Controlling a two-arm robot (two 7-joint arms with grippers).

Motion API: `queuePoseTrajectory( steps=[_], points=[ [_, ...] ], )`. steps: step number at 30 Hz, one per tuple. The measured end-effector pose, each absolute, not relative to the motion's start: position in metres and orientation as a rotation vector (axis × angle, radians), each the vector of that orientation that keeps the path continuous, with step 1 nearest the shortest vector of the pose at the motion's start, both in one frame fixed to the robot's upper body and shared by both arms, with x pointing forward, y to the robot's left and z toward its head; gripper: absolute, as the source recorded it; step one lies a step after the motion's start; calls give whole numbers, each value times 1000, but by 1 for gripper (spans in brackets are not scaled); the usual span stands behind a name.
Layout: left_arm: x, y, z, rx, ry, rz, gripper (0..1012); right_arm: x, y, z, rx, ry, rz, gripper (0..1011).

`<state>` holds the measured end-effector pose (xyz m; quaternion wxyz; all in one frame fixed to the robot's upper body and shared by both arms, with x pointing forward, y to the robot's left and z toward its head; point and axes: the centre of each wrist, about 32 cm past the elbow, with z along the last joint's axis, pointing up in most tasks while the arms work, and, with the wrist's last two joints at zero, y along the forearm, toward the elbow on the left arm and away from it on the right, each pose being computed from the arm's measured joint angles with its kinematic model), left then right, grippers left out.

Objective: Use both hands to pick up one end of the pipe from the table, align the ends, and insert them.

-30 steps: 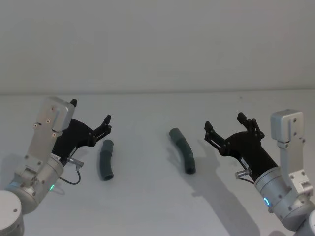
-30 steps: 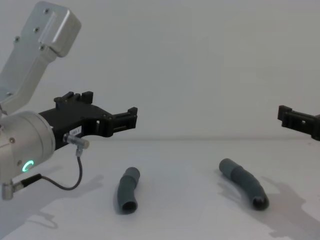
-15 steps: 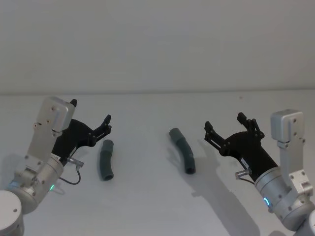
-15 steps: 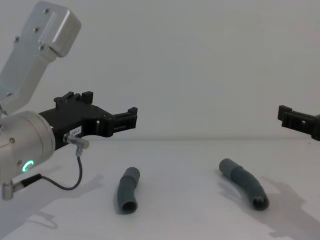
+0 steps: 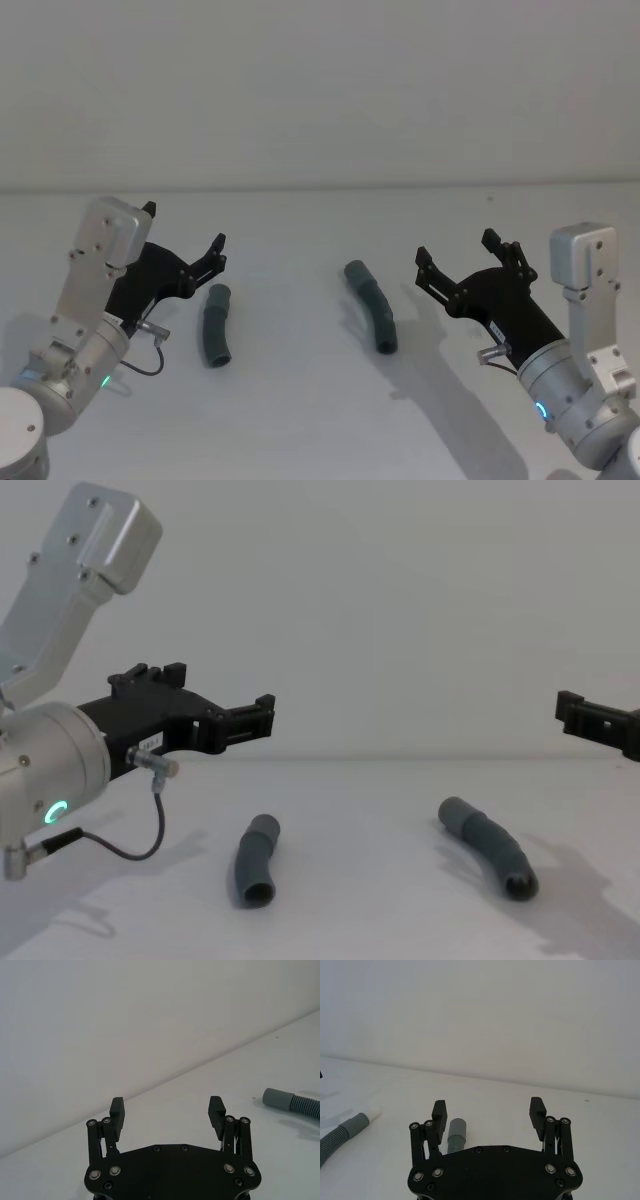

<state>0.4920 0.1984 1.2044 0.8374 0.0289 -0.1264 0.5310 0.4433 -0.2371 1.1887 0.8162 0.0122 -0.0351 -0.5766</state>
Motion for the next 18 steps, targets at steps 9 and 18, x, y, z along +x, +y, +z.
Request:
queuePoseTrajectory(
  steps=[9,18],
  points=[
    [492,198,1204,61,-268,1124,1001,443,-237,1189,26,-75,-1229,1004],
    [493,196,1212,68,-252,1131,1001,443,-237,1189,26,-75,-1230,1004]
  ],
)
